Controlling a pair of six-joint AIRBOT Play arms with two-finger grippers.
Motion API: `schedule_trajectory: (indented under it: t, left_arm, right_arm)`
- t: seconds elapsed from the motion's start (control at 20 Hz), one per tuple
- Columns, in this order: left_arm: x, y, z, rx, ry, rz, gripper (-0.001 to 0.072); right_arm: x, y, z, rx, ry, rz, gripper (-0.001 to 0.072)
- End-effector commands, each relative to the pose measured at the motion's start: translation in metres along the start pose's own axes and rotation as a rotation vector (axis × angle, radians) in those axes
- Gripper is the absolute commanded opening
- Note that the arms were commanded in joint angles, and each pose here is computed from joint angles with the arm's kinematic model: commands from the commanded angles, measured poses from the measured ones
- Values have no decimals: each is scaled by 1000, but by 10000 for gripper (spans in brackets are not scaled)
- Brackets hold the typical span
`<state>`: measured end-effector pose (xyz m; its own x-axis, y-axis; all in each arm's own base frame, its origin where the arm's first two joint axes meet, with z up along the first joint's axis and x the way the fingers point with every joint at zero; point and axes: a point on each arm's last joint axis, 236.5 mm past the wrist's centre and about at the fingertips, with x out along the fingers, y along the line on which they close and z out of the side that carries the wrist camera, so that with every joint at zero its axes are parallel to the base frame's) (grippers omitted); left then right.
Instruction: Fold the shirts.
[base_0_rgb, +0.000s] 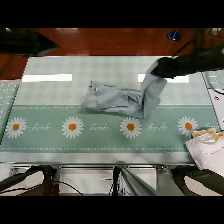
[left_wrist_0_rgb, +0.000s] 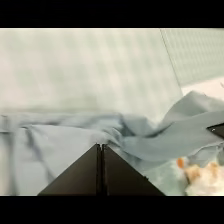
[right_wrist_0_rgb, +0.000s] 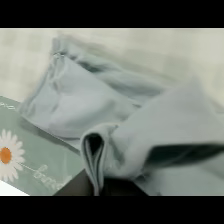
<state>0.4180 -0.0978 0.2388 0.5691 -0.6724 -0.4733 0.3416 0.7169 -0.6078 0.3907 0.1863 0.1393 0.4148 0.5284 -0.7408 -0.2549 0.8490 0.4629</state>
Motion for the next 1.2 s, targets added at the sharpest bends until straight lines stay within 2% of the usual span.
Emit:
schedule_trajectory:
  t: [0.0, 0.15, 0.35, 0.4, 0.5, 0.55, 0.6, 0.65, 0.85, 1.0, 1.1, 1.15]
  left_arm:
    - [-91, -7, 2, 88, -114, 133, 27]
    - [-115, -33, 1, 147, -174, 161, 27]
    - [-109, -64, -22, 208, -103, 104, 28]
    - [-104, -69, -29, 219, -73, 88, 27]
    - [-99, -64, -37, 245, -28, 121, 27]
    - [-97, -56, -41, 249, -6, 152, 27]
    - [-94, -47, -45, 245, 12, 179, 27]
    - [-90, -38, -50, 233, 28, 196, 27]
    - [-66, -4, -72, 136, 77, 200, 27]
    - [-50, 20, -81, 100, 80, 211, 30]
    - [-39, 35, -87, 60, 102, 211, 44]
    - [-34, 41, -90, 42, 121, 208, 120]
  right_arm:
    - [82, 42, -2, 14, 2, 56, 21]
    - [144, 67, -11, 35, -17, 82, 21]
    - [205, 95, -16, 105, -91, 137, 23]
    - [215, 101, -17, 141, -104, 159, 59]
    - [227, 115, -15, 250, -130, 216, 452]
    - [227, 124, -15, 294, -134, 246, 495]
    - [224, 131, -12, 303, -144, 269, 500]
    - [218, 138, -10, 293, -150, 290, 536]
    - [156, 137, 18, 127, -194, 305, 531]
    - [81, 60, 29, -43, -146, 95, 511]
    - [23, -41, 9, -124, -20, -227, 508]
    - [-11, -96, -9, -129, 73, -414, 508]
